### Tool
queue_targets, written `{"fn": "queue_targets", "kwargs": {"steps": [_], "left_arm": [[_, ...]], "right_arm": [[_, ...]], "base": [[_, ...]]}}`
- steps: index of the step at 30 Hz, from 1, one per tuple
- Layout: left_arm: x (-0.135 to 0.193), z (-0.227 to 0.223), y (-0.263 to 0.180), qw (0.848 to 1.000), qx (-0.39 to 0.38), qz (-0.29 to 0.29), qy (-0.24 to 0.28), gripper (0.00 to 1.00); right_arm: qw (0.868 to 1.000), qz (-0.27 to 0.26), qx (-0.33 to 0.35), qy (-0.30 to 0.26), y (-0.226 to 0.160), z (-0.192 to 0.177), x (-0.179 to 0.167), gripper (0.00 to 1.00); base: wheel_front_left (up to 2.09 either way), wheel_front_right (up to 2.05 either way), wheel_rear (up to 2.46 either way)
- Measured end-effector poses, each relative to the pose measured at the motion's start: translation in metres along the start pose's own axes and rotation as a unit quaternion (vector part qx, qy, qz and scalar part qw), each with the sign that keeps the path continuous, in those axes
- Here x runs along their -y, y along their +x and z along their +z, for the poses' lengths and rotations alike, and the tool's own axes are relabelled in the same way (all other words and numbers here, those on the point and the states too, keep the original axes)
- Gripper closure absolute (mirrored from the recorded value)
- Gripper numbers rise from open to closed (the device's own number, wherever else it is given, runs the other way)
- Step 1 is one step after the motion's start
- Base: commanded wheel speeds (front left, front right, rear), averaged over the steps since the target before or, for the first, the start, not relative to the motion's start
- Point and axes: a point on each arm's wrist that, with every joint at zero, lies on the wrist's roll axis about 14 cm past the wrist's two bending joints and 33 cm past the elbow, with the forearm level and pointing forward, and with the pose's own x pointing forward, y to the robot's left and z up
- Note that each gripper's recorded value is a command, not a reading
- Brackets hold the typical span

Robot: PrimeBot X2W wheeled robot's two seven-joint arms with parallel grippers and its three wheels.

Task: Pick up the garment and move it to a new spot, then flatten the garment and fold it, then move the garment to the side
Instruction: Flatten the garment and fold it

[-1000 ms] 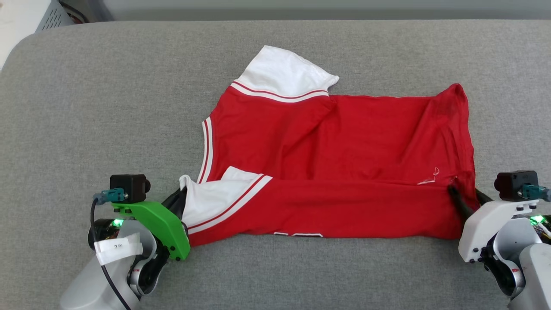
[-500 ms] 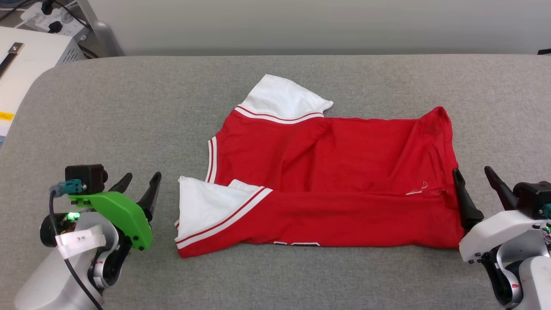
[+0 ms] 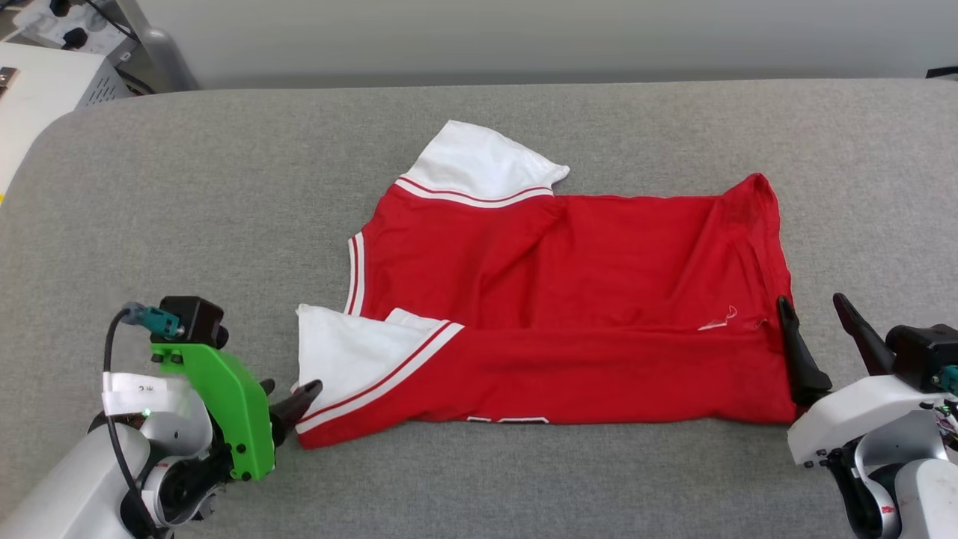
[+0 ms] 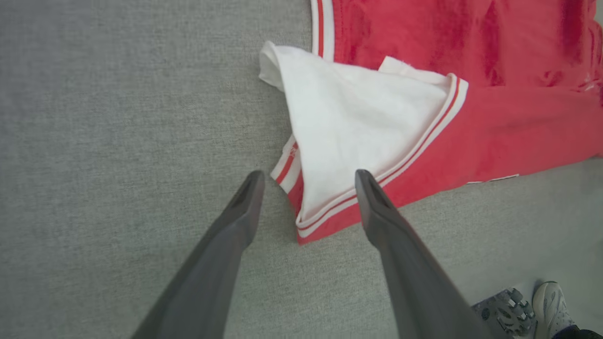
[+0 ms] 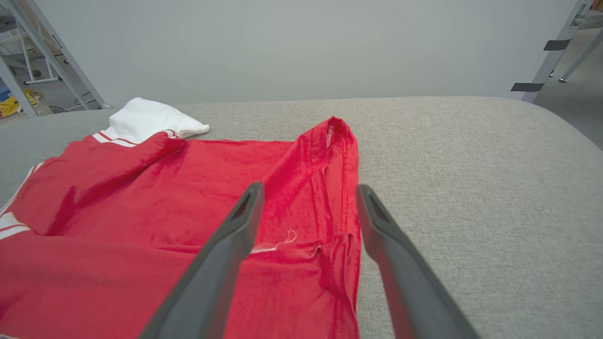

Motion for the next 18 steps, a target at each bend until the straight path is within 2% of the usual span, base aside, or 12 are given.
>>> {"fn": "queue_targets", "kwargs": {"steps": [11,12,13,14,18], "left_arm": [[-0.002,-0.040,0.045,0.995,-0.096,-0.001,-0.013,0.01],[-0.001,-0.042,0.049,0.994,-0.105,-0.003,-0.012,0.62],[0.000,-0.042,0.052,0.994,-0.109,-0.006,-0.009,0.96],[0.000,-0.042,0.054,0.994,-0.113,-0.007,-0.009,1.00],[0.010,-0.044,0.061,0.993,-0.114,-0.022,-0.011,1.00]], "right_arm": [[0.999,-0.023,-0.028,0.005,0.005,-0.019,0.017,0.00],[0.999,-0.026,-0.031,0.004,0.006,-0.020,0.020,0.00],[0.999,-0.030,-0.032,0.004,0.005,-0.021,0.022,0.00],[0.999,-0.033,-0.034,0.006,0.005,-0.022,0.024,0.00],[0.997,-0.055,-0.043,0.017,-0.002,-0.020,0.041,0.00]], "base": [[0.00,0.00,0.00],[0.00,0.00,0.00],[0.00,0.00,0.00],[0.00,0.00,0.00],[0.00,0.00,0.00]]}}
